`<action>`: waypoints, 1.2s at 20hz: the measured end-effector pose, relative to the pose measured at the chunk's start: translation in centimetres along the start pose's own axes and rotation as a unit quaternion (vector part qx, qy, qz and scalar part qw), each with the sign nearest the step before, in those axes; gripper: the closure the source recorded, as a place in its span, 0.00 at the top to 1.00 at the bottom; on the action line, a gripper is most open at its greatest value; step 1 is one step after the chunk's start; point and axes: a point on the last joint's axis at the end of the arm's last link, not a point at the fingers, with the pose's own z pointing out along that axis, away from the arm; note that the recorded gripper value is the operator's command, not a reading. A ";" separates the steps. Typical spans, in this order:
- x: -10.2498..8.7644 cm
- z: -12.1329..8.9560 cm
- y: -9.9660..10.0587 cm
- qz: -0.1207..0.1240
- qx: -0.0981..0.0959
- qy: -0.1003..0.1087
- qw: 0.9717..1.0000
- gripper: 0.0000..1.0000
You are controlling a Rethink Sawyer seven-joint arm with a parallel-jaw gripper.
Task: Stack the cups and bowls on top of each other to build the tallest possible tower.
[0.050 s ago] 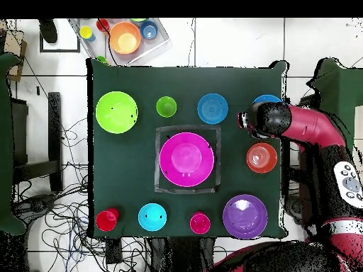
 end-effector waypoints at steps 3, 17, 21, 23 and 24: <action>-0.3 -1.1 -0.7 0.003 0.001 0.009 1.000 0.00; -2.9 -8.3 0.9 0.003 0.025 -0.007 1.000 0.00; -3.4 -11.0 3.5 0.012 0.029 -0.006 0.999 0.00; -3.4 -12.3 5.1 0.023 0.031 -0.004 0.999 0.00; -3.4 -12.7 5.7 0.027 0.032 -0.003 0.999 0.00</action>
